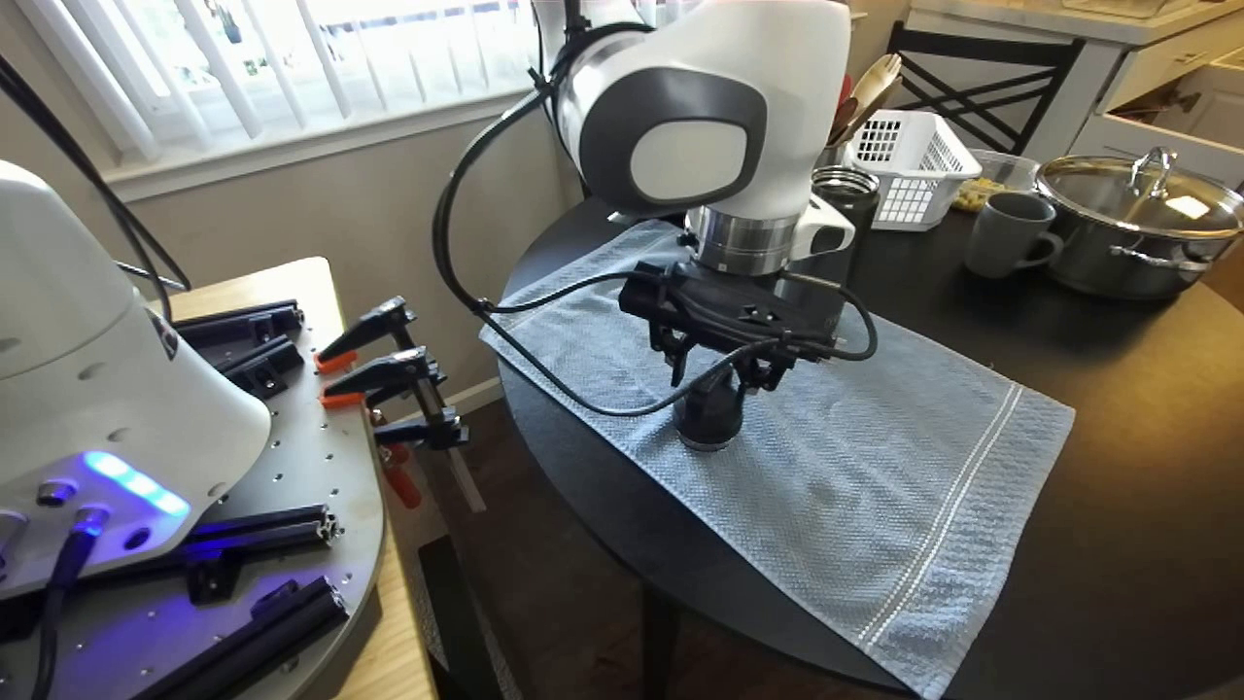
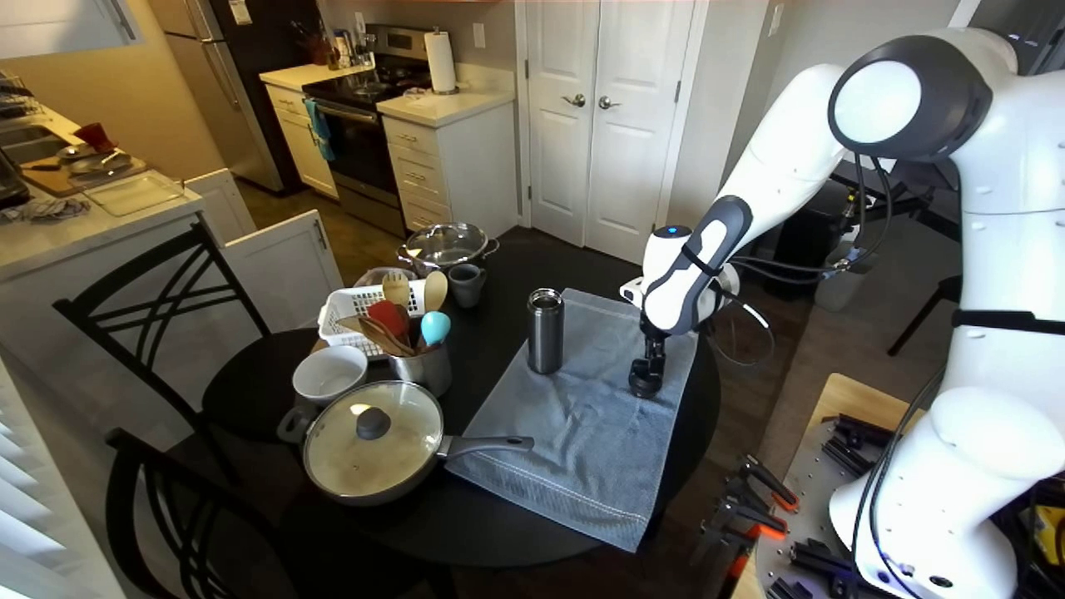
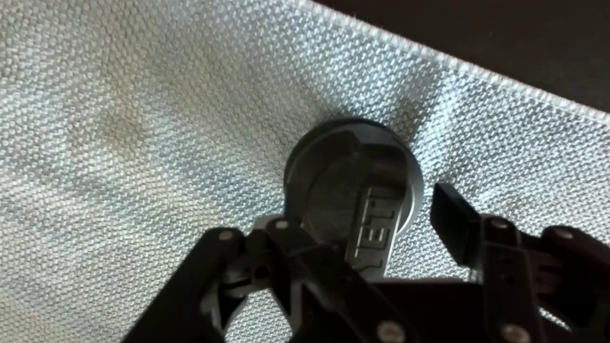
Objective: Put the black lid on the bottle
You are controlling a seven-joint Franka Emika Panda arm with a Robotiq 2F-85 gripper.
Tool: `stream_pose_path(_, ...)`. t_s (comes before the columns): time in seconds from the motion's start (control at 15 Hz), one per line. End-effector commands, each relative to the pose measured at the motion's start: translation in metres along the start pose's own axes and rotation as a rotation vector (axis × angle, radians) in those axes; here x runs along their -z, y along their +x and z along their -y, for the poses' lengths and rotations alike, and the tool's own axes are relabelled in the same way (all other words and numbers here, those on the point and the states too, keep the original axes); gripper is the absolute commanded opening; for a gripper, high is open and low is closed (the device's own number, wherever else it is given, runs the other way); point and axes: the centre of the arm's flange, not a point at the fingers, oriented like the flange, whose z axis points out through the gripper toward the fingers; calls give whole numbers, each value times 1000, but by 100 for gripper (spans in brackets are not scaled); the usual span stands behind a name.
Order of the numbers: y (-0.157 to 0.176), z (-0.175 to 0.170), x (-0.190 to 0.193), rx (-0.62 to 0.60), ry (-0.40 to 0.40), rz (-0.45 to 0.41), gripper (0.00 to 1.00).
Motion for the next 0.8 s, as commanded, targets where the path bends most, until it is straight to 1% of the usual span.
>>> stream_pose_path(0.0,-3,0,8,-3,-38,-10,41)
stream_pose_path(0.2,-1,0,12,-5,-50,-19,22)
stream_pose_path(0.4,3,3,14,8,-36,-22,3)
stream_pose_path(0.47,4,3,14,10,-32,-23,3)
stream_pose_path(0.53,4,4,15,10,-32,-23,6)
stream_pose_path(0.73,6,3,24,13,-42,-16,6)
